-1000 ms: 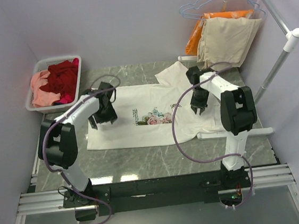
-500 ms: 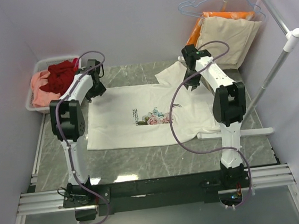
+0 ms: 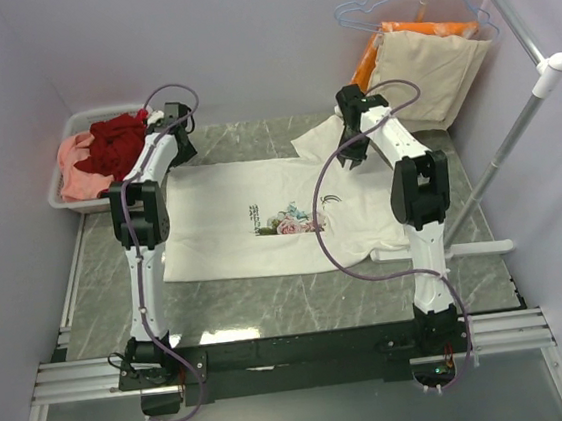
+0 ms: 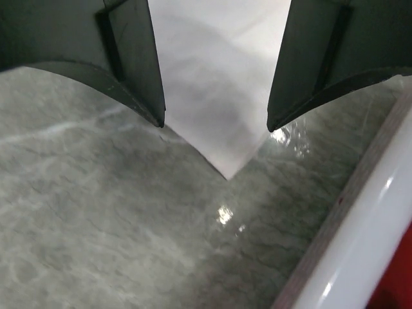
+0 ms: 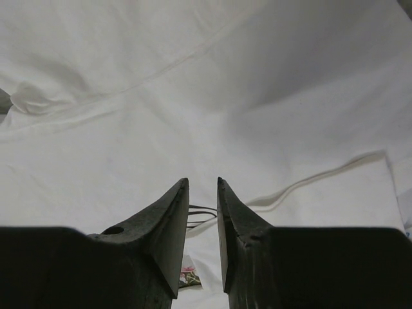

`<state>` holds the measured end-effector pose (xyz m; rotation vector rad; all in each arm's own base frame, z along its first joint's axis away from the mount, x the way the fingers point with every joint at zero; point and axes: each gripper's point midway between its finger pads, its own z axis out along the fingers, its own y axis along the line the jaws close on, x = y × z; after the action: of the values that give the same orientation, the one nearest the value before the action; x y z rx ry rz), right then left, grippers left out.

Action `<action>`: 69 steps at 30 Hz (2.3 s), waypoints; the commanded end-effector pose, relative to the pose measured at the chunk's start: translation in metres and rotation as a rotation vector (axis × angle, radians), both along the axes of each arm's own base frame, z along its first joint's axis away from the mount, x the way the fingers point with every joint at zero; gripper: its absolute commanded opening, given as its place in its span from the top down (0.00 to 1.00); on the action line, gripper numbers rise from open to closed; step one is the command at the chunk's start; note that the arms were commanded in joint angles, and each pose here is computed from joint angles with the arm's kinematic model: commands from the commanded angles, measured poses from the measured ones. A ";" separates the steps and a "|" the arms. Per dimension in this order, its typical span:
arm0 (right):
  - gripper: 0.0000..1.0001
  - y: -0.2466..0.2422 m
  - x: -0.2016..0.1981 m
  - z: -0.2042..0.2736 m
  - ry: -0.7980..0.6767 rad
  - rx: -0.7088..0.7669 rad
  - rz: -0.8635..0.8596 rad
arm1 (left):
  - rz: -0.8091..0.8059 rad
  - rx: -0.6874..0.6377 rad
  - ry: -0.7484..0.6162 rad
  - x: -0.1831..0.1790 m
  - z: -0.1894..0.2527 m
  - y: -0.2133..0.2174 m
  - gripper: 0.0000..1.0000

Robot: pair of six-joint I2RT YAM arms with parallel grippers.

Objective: Fold and stack the t-shirts
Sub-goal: Fold the tshirt

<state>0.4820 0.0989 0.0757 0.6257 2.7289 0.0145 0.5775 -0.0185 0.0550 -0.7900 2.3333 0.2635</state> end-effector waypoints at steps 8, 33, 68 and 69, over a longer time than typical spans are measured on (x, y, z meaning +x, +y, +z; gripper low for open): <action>0.68 0.008 0.020 0.010 -0.054 0.021 0.014 | -0.006 -0.020 0.038 0.013 -0.025 0.010 0.29; 0.70 0.006 0.102 0.034 -0.346 0.163 -0.088 | -0.011 0.028 0.089 -0.006 -0.020 0.018 0.99; 0.33 -0.044 0.193 0.058 -0.645 -0.065 0.046 | -0.076 0.044 0.136 -0.072 0.055 -0.019 0.99; 0.33 -0.045 0.188 0.056 -0.619 -0.051 0.047 | -0.076 0.043 0.136 -0.072 0.056 -0.019 0.99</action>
<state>0.6870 0.0653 0.1282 0.4350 2.0555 0.1413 0.5085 -0.0432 0.0775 -0.6590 2.5279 0.3379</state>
